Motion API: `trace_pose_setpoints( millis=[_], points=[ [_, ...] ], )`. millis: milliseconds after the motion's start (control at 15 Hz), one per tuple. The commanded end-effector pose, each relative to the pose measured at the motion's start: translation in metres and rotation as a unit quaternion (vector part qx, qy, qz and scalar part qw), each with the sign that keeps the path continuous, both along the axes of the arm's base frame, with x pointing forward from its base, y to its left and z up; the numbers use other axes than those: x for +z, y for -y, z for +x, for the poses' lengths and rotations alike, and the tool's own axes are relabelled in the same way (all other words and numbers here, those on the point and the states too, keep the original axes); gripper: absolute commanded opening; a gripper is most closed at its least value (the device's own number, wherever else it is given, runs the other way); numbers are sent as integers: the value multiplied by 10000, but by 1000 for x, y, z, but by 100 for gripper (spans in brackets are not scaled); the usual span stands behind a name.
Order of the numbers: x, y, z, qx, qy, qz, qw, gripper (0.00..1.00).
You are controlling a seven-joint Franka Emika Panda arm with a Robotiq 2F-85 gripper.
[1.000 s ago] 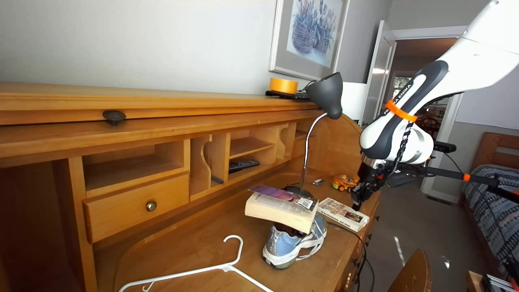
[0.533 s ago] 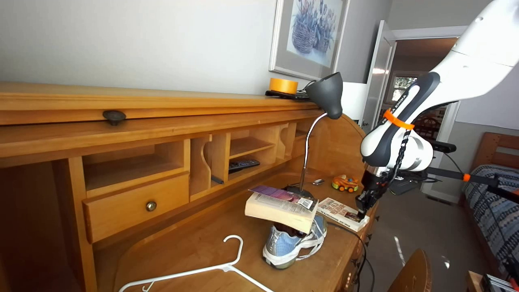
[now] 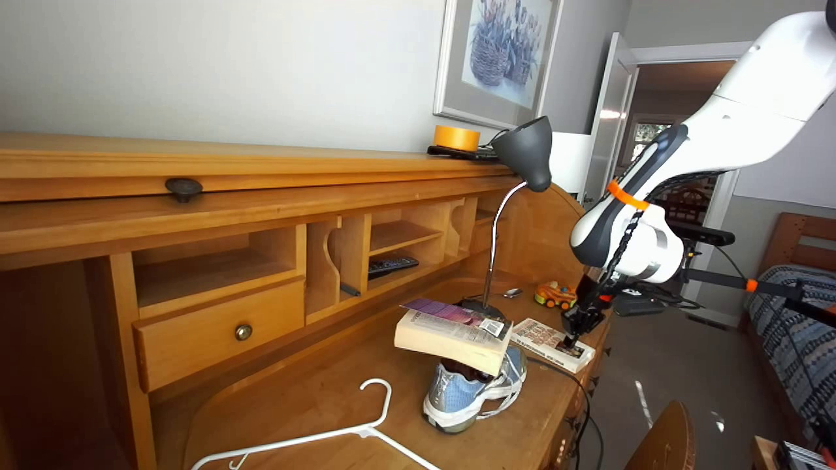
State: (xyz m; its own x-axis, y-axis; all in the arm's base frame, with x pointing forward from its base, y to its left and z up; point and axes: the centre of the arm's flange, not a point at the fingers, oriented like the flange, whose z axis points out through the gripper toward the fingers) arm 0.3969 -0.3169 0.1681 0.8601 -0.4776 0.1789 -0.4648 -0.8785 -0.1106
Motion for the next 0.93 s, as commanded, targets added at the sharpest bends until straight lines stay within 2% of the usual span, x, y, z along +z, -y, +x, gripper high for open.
trace_pose_setpoints(
  millis=[0,467,867],
  points=[
    [-18,8,0,-233,135,-71,9996,0],
    [-25,15,-6,-504,-27,-411,9979,0],
    [-22,17,-12,-685,-214,-515,9961,0]
  ],
)
